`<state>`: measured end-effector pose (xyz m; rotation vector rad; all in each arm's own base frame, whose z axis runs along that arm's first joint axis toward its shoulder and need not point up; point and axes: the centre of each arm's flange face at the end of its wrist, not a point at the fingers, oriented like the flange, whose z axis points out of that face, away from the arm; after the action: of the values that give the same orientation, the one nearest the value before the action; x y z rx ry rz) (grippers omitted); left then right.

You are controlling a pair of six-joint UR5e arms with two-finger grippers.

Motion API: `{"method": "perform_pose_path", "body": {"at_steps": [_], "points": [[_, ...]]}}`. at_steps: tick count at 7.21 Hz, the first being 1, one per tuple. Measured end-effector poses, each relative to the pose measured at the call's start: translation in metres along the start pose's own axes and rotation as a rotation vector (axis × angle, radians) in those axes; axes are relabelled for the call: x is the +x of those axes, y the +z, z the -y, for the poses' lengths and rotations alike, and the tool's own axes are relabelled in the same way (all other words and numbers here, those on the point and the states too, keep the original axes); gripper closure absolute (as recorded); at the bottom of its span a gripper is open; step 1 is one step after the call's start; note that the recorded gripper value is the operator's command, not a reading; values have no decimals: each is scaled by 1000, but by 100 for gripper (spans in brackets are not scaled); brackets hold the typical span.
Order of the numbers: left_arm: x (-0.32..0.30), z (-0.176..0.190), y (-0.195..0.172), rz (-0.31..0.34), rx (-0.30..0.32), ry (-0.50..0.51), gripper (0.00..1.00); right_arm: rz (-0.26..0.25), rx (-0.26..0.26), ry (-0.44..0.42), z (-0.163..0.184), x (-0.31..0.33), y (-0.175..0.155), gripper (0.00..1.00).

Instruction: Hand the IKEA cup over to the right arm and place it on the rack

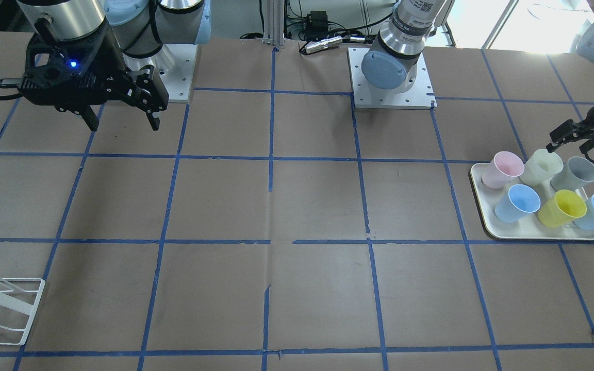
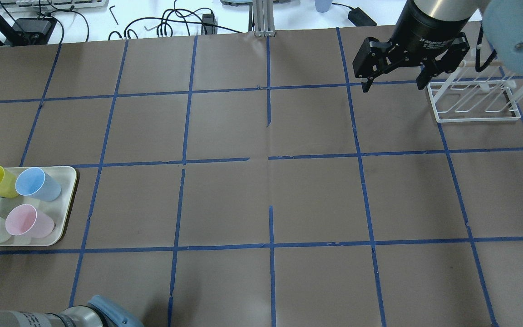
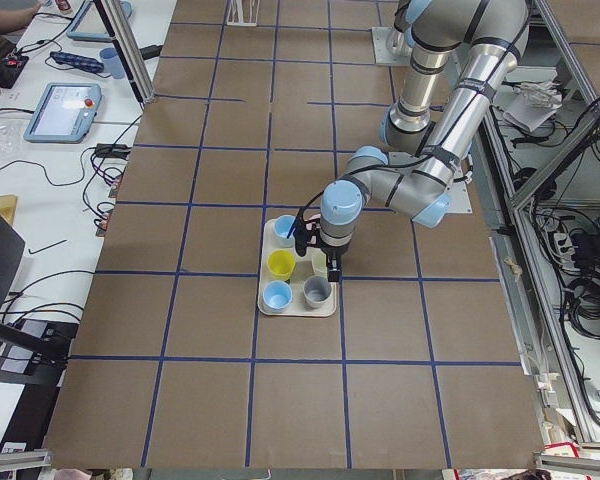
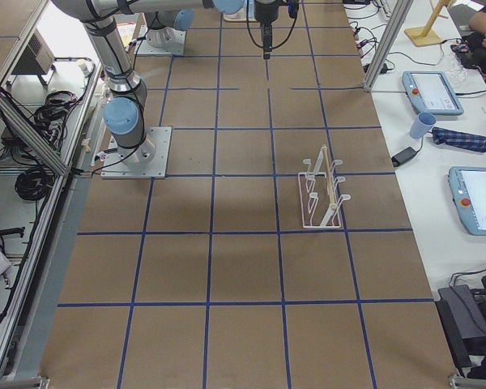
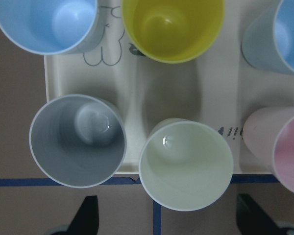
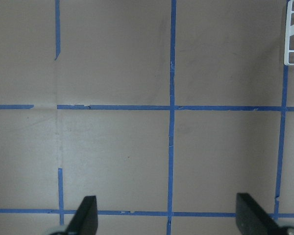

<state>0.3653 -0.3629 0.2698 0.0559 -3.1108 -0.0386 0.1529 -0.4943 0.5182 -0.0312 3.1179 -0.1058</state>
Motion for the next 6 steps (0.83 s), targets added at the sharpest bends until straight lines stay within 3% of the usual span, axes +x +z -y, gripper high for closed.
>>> {"method": "perform_pose_path", "body": {"at_steps": [6], "points": [[-15, 6, 31, -4, -5, -40, 10, 0, -1, -2, 0, 0, 0, 0]]}}
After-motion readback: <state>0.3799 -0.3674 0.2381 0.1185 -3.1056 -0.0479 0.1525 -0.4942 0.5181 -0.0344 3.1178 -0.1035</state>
